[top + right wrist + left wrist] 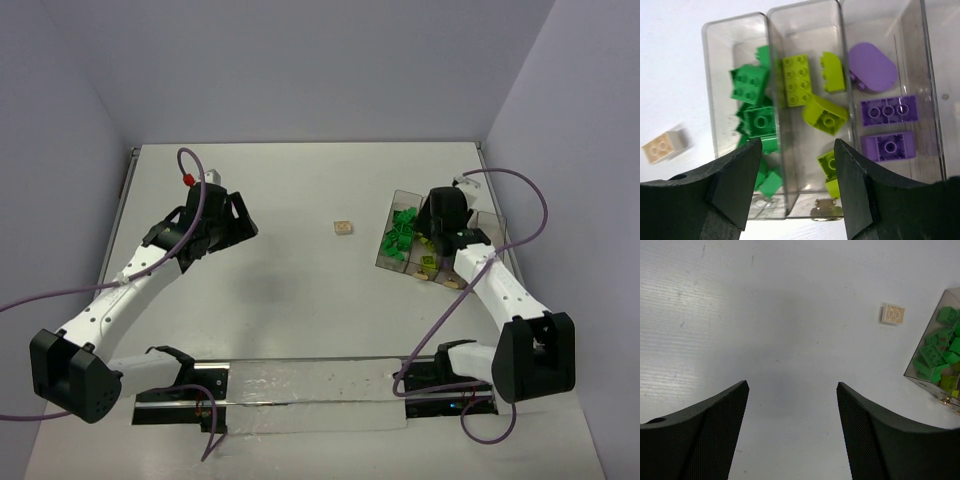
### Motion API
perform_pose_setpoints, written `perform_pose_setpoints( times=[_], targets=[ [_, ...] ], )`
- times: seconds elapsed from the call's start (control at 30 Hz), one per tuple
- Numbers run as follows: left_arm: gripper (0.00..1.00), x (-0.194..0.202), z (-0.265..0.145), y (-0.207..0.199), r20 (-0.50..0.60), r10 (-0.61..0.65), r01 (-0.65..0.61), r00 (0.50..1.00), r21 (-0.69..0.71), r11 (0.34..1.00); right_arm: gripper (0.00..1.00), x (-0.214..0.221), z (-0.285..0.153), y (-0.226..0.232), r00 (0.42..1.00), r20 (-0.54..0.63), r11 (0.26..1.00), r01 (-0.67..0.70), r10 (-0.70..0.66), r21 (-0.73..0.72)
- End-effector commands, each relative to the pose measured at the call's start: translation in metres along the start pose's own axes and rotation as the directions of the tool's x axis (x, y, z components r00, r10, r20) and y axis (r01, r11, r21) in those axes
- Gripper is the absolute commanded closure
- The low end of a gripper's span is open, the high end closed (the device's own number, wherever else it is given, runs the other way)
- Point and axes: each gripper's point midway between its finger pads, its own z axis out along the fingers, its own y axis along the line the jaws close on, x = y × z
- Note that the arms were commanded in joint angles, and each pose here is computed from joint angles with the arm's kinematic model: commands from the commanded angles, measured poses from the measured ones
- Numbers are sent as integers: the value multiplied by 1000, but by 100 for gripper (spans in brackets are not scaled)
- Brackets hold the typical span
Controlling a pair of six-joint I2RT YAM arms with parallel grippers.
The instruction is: Sort the legos into containers by color
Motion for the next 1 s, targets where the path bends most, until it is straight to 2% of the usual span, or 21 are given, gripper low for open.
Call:
perform_pose_setpoints(
  times=[0.0, 0.07, 0.1, 0.2, 0.33, 0.6, 0.73, 0.97],
  targets=[
    [21, -9, 1, -9, 30, -15, 14, 999, 37, 999, 34, -43, -34, 54, 990, 131, 991, 66, -50, -119],
    [21, -8, 1, -9, 27, -16, 15, 999, 39, 999, 34, -50, -44, 90, 986, 138, 974, 119, -93, -194],
    [21, -8, 1, -10, 25, -18, 17, 1000, 41, 999, 34, -27, -31, 119, 981, 62, 953, 194, -184, -233],
    [21, -9, 0, -9, 29, -13, 12, 999, 39, 999, 32, 10, -17, 161, 955, -69, 913, 252, -288, -322],
    [21, -11, -4, -5, 44, -9, 8, 999, 25, 1000, 30, 38, 2, 203, 920, -140, 879, 293, -366, -375],
    [21, -7, -3, -1, 38, -7, 7, 999, 13, 1000, 20, 78, 42, 230, 842, -291, 860, 331, -455, -388],
    [21, -6, -2, 1, 36, -7, 6, 999, 7, 1000, 14, 91, 49, 228, 823, -316, 856, 342, -472, -387],
    [21, -5, 0, 0, 30, -5, 4, 1000, 12, 1000, 13, 104, 59, 215, 806, -343, 863, 372, -483, -342]
  ],
)
